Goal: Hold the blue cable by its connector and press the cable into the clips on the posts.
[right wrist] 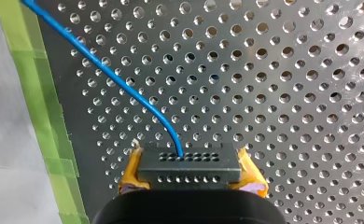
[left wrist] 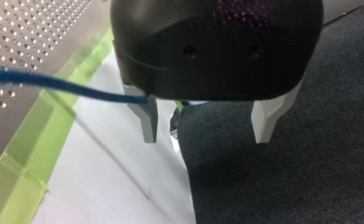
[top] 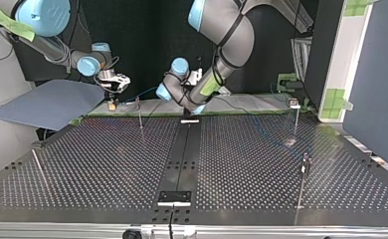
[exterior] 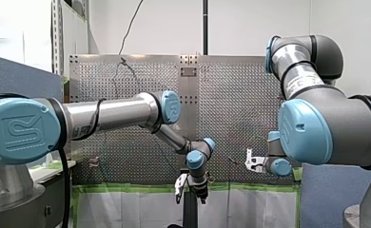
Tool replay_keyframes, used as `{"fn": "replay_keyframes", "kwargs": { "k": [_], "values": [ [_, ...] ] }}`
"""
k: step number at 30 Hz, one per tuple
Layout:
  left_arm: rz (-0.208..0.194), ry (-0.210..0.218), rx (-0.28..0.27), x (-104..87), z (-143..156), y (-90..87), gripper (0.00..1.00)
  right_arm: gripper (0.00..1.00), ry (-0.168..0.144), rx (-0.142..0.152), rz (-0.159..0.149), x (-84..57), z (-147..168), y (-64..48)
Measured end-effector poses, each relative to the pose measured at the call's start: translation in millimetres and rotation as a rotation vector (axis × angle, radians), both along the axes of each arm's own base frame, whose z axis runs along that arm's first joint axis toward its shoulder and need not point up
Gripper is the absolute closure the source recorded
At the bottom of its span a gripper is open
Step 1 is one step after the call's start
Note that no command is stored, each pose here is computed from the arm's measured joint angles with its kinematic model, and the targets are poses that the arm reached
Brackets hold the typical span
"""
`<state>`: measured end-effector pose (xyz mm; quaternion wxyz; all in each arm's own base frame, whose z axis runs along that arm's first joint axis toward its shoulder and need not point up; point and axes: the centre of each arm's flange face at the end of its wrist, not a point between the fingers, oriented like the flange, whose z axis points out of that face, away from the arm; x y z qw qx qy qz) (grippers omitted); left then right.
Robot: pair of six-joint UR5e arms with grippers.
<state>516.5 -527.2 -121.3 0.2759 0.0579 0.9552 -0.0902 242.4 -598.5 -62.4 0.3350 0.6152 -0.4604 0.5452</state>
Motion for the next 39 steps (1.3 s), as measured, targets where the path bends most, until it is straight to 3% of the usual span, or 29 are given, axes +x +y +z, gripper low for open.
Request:
{"fn": "replay_keyframes", "kwargs": {
  "k": [1, 2, 4, 10, 21, 25, 39],
  "values": [
    [-0.006, -0.002, -0.001, -0.5, 1, -1.4, 0.73, 1.00, 0.000, 0.000, 0.000, 0.0, 0, 0.0],
    [-0.018, -0.006, -0.005, -1.5, 2, -4.0, 0.73, 1.00, 0.000, 0.000, 0.000, 0.0, 0, 0.0],
    [-0.034, -0.013, -0.007, -2.7, 4, -7.8, 1.00, 1.00, 0.000, 0.000, 0.000, 0.1, 0, 0.1],
    [-0.073, -0.047, 0.024, -7.9, 11, -16.4, 1.00, 1.00, -0.002, 0.001, 0.001, 1.1, 0, 0.5],
    [-0.120, -0.103, 0.151, -15.3, 13, -17.4, 1.00, 1.00, -0.007, 0.003, -0.002, -0.2, 0, 0.0],
    [-0.142, -0.132, 0.188, -26.4, 11, -22.9, 1.00, 1.00, -0.019, 0.007, -0.013, -5.0, 0, -2.3],
    [-0.076, -0.253, 0.170, -47.9, 49, -40.6, 1.00, 1.00, -0.042, 0.013, -0.035, -15.4, 1, -7.3]
  ]
}}
